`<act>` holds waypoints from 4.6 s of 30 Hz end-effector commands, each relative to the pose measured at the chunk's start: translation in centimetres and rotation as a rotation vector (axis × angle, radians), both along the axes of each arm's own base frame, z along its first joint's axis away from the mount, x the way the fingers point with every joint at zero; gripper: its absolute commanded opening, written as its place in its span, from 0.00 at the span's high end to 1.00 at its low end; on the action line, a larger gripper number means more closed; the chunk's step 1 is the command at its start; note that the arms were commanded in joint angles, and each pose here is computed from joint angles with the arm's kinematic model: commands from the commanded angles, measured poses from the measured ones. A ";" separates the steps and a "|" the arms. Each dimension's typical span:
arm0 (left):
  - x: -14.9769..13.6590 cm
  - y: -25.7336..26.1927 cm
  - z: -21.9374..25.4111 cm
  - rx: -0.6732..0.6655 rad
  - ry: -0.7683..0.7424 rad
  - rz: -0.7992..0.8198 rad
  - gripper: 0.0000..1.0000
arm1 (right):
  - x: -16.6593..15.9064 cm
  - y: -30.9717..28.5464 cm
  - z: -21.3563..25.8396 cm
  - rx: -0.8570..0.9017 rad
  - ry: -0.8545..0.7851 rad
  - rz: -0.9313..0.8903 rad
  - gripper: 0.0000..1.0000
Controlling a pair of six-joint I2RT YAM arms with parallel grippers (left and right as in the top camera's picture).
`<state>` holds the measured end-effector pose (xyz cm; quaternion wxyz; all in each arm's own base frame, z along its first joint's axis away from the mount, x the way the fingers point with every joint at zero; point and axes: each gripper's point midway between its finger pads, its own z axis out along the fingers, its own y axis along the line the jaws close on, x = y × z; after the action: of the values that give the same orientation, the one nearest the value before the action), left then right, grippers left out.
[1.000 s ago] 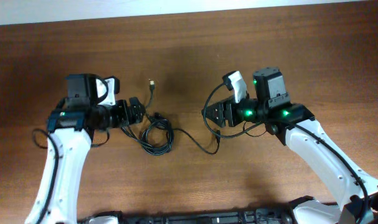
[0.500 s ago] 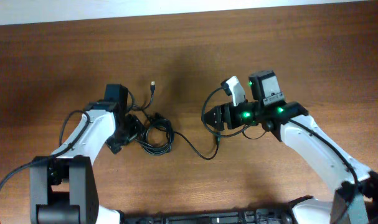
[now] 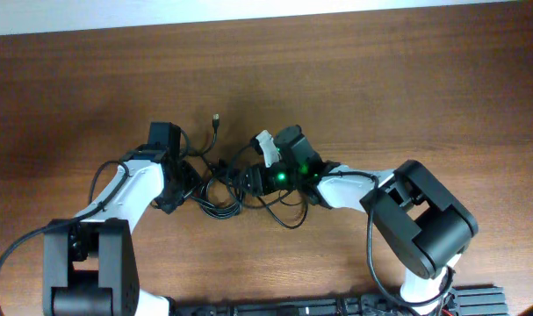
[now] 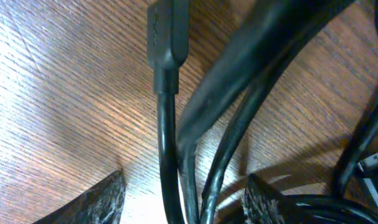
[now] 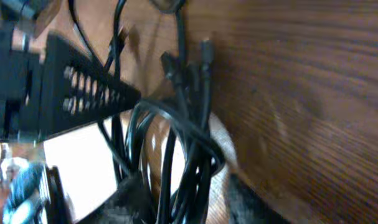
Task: Untangle cables
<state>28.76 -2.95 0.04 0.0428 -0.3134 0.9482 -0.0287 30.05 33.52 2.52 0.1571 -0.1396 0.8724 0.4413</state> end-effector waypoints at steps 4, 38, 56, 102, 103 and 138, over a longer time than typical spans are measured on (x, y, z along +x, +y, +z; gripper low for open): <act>-0.5 -0.4 -0.4 -0.026 0.019 0.003 0.40 | -1.6 0.9 -3.4 -0.066 0.122 -0.060 0.66; 4.0 -13.3 14.7 -0.405 -0.457 -0.607 0.72 | -4.8 -6.4 17.8 -0.033 -0.603 0.275 0.96; 4.0 -14.0 15.2 -0.423 -0.500 -0.705 1.00 | -6.9 -4.6 7.8 -0.326 -0.391 0.326 0.07; 7.9 -3.7 17.5 -0.513 -0.595 -0.334 0.01 | -2.3 -9.0 23.0 -0.057 -0.481 -0.357 0.96; 8.1 -2.5 17.5 -0.551 -0.562 -0.184 0.01 | -0.3 -10.0 24.4 0.013 -0.464 -0.469 0.96; 4.0 -23.0 18.0 -0.381 -0.687 -0.826 0.20 | 5.5 -14.5 19.8 0.667 0.674 -1.347 0.96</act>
<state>33.33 -25.08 17.85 0.2978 0.1011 0.9056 -0.2847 35.14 19.34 21.54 0.1445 0.6072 0.6005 0.4999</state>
